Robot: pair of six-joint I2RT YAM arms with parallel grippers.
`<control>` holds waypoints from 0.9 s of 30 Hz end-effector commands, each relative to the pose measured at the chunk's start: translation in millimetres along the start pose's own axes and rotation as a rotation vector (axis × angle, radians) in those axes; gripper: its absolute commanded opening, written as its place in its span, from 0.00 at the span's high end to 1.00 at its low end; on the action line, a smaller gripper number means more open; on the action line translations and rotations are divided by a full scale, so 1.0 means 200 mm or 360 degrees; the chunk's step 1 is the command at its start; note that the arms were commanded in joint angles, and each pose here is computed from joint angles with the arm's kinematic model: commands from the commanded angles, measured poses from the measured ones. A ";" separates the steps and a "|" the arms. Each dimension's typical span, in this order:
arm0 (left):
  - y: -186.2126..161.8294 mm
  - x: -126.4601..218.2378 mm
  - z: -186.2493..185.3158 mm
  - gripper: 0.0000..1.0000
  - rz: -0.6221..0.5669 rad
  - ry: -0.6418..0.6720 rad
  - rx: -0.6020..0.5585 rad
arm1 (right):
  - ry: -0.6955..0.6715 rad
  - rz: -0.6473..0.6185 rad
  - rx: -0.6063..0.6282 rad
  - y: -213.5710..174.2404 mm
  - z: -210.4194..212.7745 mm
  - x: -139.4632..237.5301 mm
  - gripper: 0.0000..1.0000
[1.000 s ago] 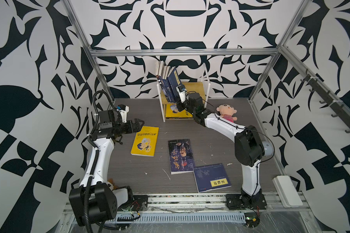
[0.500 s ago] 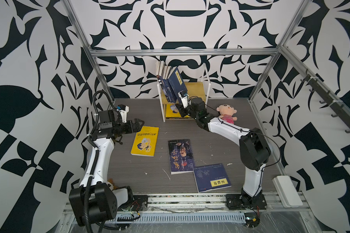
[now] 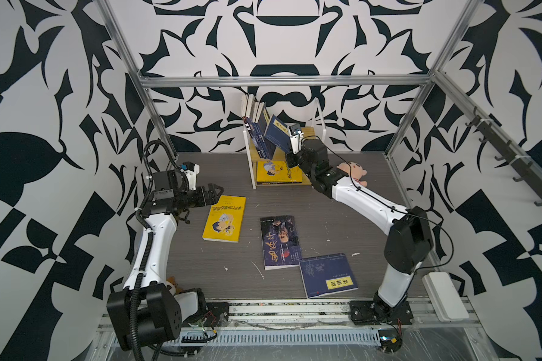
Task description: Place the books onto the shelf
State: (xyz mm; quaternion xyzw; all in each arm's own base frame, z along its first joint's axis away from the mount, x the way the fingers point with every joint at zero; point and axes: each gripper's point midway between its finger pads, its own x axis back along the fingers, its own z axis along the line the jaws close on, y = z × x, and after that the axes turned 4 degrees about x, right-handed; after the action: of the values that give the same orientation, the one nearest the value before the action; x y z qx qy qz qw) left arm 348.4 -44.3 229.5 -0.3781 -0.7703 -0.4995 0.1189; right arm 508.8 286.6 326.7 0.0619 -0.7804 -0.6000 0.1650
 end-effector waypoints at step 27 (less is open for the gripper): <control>0.02 0.02 0.00 0.00 -0.0026 -0.0012 0.0015 | 0.0372 0.0763 0.1063 -0.18 0.11 0.19 0.36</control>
State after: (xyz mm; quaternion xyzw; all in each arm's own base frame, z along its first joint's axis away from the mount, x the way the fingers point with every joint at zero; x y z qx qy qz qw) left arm 348.8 -40.3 229.7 -0.3736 -0.7728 -0.4985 0.1216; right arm 480.5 296.7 332.6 0.0407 -0.8641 -0.3882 0.3177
